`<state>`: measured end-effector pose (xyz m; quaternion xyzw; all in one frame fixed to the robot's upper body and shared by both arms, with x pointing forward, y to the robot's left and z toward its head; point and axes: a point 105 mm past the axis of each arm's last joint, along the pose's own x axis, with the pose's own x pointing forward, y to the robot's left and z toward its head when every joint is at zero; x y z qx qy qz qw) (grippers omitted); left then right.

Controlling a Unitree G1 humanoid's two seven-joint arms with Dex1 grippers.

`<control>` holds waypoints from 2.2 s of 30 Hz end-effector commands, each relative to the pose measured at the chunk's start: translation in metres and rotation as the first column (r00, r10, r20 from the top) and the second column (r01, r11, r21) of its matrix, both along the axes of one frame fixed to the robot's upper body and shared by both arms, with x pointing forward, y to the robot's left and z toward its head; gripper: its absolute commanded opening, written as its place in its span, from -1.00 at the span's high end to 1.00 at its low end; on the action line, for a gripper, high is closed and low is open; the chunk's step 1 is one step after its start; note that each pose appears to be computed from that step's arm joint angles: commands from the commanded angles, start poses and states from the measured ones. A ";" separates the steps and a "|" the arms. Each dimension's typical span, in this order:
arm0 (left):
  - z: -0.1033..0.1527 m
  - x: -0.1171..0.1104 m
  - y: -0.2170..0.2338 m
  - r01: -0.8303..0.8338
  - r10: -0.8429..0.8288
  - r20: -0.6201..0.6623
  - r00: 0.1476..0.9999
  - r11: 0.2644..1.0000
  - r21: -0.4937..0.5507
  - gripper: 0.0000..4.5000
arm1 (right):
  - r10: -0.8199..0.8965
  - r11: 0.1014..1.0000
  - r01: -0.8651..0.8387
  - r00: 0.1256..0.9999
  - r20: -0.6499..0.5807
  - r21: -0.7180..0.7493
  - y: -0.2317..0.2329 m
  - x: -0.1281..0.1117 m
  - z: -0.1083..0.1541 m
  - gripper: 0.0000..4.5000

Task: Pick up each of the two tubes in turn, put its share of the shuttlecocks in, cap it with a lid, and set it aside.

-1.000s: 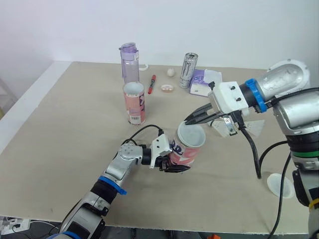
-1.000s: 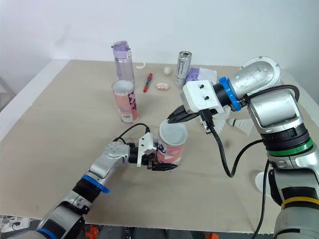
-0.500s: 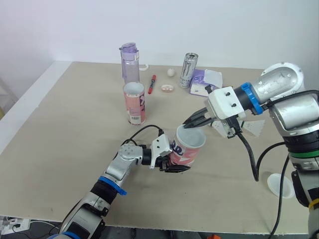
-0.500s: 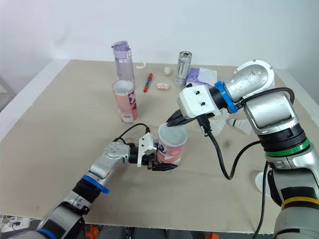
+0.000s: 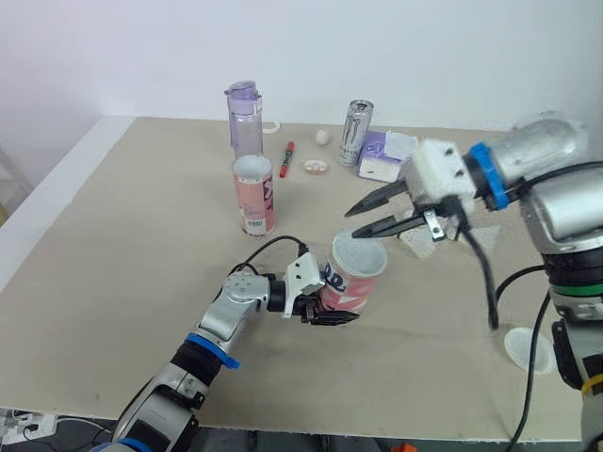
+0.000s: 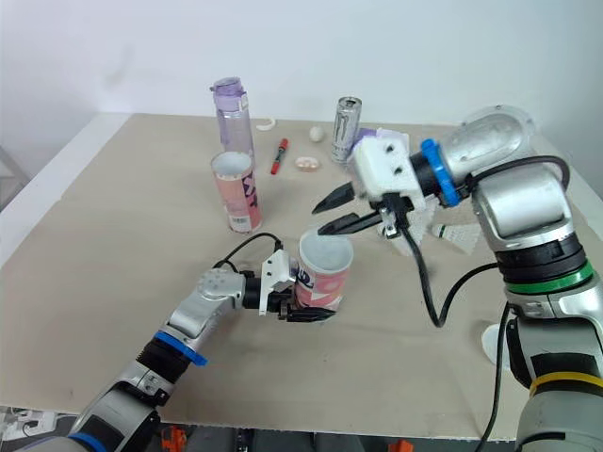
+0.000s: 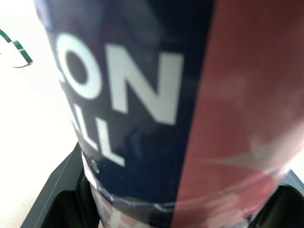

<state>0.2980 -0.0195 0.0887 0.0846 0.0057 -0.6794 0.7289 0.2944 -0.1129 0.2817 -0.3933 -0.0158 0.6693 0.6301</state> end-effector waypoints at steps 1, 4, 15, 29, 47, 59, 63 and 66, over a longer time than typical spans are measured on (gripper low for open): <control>-0.018 0.005 0.013 -0.051 0.054 -0.036 0.998 0.996 0.074 -0.39 | 0.005 0.996 0.002 0.998 -0.068 0.093 -0.003 -0.016 0.013 0.46; -0.017 0.006 0.013 -0.052 0.055 -0.037 0.998 0.996 0.069 -0.39 | -0.003 0.996 0.016 0.989 -0.149 0.088 -0.001 -0.021 -0.006 0.76; -0.013 0.007 0.010 -0.048 0.050 -0.026 0.998 0.997 0.065 -0.39 | -0.137 0.989 0.126 0.976 -0.171 -0.072 -0.007 -0.001 -0.065 0.94; -0.013 0.006 0.009 -0.054 0.056 -0.018 0.998 0.996 0.065 -0.39 | -0.188 0.968 0.136 0.950 -0.250 -0.210 -0.005 -0.001 -0.100 0.94; -0.008 0.005 0.012 -0.042 0.043 -0.006 0.999 0.998 0.055 -0.39 | -0.267 0.759 0.458 0.868 -0.419 0.463 -0.096 -0.003 -0.009 0.94; 0.005 0.007 0.013 -0.030 0.029 0.044 0.999 1.000 0.007 -1.00 | -0.387 0.736 0.578 0.786 -0.482 0.353 -0.091 -0.028 -0.134 0.23; 0.008 0.008 0.017 -0.031 0.030 0.064 0.997 1.000 0.002 -1.00 | -0.347 0.784 0.534 0.800 -0.489 0.318 -0.078 -0.034 -0.153 -0.43; 0.013 0.006 0.022 -0.020 0.020 0.092 0.996 1.000 -0.001 -1.00 | -0.313 0.820 0.489 0.818 -0.482 0.298 -0.068 -0.036 -0.166 -0.98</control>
